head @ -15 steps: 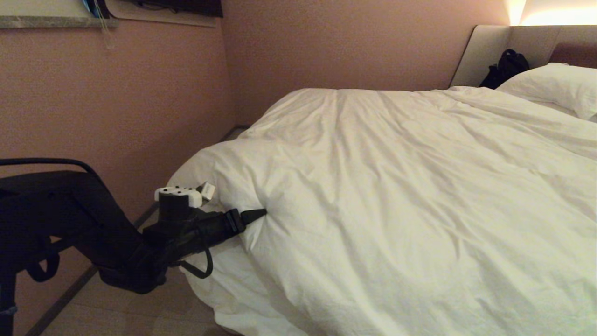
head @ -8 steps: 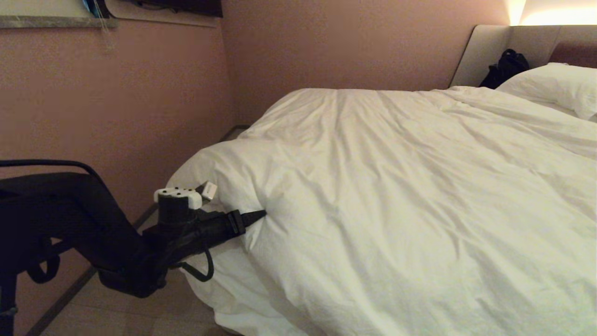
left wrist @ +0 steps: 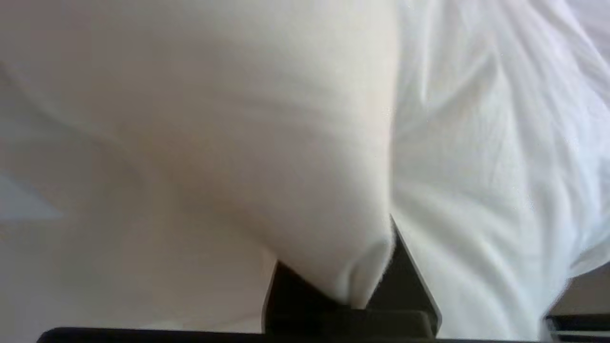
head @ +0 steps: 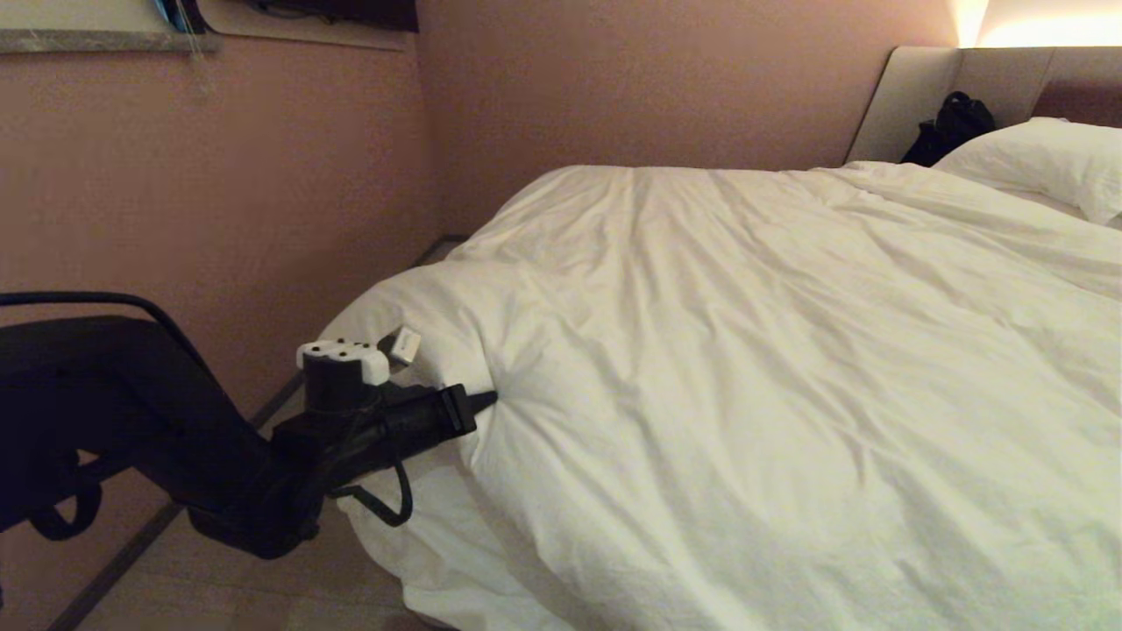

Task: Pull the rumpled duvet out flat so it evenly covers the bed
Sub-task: Hold the folded corner of the quilt, then flatten the corners of the folded blanket

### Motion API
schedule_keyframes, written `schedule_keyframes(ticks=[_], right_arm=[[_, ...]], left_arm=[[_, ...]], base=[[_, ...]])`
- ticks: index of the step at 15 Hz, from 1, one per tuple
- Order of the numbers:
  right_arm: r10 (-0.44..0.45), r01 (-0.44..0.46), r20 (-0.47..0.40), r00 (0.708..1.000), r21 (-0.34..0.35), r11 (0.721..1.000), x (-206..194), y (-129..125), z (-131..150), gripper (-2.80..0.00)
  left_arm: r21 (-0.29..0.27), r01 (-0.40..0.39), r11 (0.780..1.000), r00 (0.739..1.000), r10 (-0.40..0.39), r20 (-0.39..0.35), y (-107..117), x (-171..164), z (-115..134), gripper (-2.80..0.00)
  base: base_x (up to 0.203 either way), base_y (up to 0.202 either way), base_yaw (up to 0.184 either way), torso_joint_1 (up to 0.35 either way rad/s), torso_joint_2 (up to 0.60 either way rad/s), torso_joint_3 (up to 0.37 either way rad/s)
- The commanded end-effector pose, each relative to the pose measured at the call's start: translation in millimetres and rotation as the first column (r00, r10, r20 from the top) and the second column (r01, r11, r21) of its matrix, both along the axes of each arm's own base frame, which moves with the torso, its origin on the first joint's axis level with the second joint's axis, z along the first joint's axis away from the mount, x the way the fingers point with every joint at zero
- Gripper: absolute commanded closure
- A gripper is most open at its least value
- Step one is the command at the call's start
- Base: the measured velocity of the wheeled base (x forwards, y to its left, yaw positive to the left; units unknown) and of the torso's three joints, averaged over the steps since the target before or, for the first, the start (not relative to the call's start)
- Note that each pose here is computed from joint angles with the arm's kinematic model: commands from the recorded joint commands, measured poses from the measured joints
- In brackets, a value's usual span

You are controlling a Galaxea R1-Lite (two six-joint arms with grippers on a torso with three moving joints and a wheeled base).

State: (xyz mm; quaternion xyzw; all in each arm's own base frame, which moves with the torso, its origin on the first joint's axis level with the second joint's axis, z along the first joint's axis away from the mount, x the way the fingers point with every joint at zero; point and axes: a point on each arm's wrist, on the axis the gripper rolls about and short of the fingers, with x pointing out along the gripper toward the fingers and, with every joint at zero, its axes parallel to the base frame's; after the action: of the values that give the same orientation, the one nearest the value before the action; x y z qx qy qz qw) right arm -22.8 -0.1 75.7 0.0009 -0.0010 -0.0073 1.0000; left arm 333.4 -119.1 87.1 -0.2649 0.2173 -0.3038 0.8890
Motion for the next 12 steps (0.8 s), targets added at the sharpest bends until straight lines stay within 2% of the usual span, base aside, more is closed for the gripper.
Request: schedule_keyframes(ticks=[1,7,12], right_arm=[[0.001,-0.001,0.001,1.0,0.0,1.0,0.0,0.0,0.1,0.0],[-0.001,0.001,0.001,1.0,0.0,1.0,0.0,0.0,0.1,0.0],[0.001,-0.001,0.001,1.0,0.0,1.0,0.0,0.0,0.1,0.0]], left_arm=[[-0.022,0.041,0.999,0.998,-0.039,0.055,-11.7,-5.9,18.4,0.0],[-0.043,0.115,0.992,0.987,-0.109,0.119,-30.4,-25.1,58.1,0.0],[-0.069,0.148,0.987,0.972,-0.132,0.196,-30.0,-47.1,102.7,0.0]], base=[[0.0,0.0,0.0,0.0,0.0,0.0],[0.0,0.0,0.0,0.0,0.0,0.0],[0.0,0.0,0.0,0.0,0.0,0.0]])
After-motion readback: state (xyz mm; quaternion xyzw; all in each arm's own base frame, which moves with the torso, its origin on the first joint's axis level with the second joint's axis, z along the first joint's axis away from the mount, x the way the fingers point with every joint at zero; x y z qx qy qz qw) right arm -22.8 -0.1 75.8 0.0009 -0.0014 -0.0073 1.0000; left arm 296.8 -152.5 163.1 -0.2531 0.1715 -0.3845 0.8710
